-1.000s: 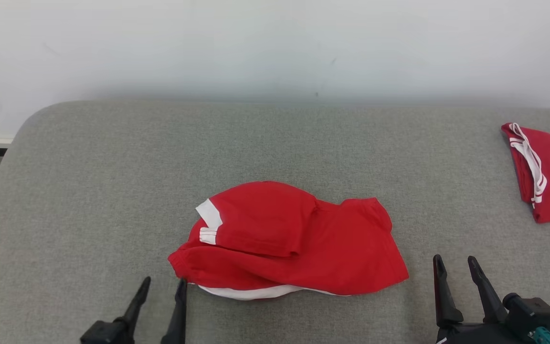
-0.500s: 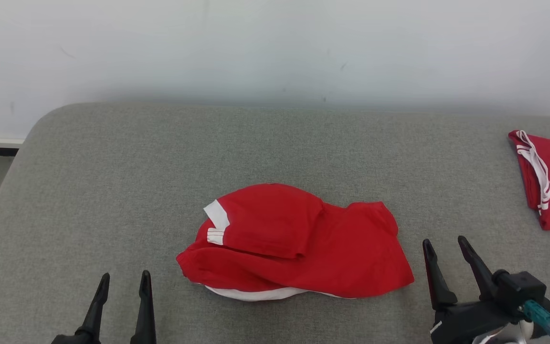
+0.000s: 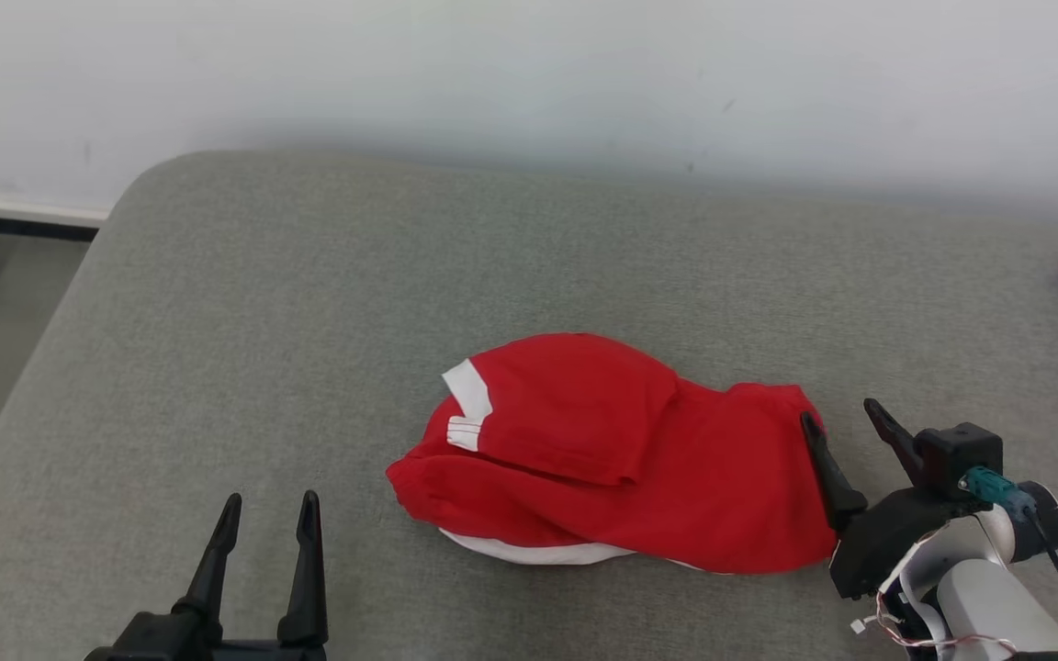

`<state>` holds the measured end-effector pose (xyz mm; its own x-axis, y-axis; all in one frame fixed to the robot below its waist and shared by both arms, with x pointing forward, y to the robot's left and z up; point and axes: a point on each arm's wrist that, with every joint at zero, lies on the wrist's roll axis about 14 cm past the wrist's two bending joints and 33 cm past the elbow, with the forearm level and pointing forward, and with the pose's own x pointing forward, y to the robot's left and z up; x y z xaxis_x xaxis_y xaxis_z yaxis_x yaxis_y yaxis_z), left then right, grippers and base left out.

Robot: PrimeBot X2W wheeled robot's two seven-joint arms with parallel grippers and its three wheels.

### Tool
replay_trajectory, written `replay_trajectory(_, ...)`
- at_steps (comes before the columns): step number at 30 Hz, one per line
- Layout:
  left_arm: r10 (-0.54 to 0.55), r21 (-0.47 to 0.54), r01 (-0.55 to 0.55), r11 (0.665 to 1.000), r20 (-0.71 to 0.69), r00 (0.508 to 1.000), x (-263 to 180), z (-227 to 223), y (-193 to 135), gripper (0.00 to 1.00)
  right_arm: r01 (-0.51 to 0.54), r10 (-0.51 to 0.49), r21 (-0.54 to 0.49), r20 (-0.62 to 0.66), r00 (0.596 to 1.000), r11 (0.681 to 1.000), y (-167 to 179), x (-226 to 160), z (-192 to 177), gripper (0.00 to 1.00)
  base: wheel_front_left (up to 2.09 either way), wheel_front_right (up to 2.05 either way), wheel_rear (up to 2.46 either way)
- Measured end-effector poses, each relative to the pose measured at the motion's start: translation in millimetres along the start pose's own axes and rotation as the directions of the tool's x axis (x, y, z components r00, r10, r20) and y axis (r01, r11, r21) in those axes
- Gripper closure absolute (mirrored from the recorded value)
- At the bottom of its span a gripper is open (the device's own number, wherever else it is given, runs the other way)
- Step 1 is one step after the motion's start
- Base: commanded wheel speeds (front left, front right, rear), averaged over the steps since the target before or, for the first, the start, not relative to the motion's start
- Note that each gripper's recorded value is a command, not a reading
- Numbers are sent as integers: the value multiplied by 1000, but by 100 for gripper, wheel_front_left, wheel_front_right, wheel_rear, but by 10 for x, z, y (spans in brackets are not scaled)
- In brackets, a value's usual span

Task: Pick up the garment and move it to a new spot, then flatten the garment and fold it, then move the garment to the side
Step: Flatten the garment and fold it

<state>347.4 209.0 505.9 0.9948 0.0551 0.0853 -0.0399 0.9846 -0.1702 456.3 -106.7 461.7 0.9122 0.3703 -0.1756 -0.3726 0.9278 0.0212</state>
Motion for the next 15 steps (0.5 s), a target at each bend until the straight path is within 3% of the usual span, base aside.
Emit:
replay_trajectory(7,37,-10,-37,999,-6,999,-40,-10,111,0,-42,41,-10,-126,991,999,103,260,-292,0,0,0,0)
replay_trajectory(8,42,-11,-42,999,-8,999,-47,-14,125,0,-46,45,-3,-138,989,999,125,286,-327,8,0,0,0)
replay_trajectory(10,50,-11,-51,999,-12,999,-57,-24,148,0,-60,59,-2,-162,985,998,171,335,-389,100,0,0,0)
replay_trajectory(15,65,-11,-65,998,-23,998,-69,-54,182,0,-67,68,3,-76,995,998,179,489,-183,100,0,0,0)
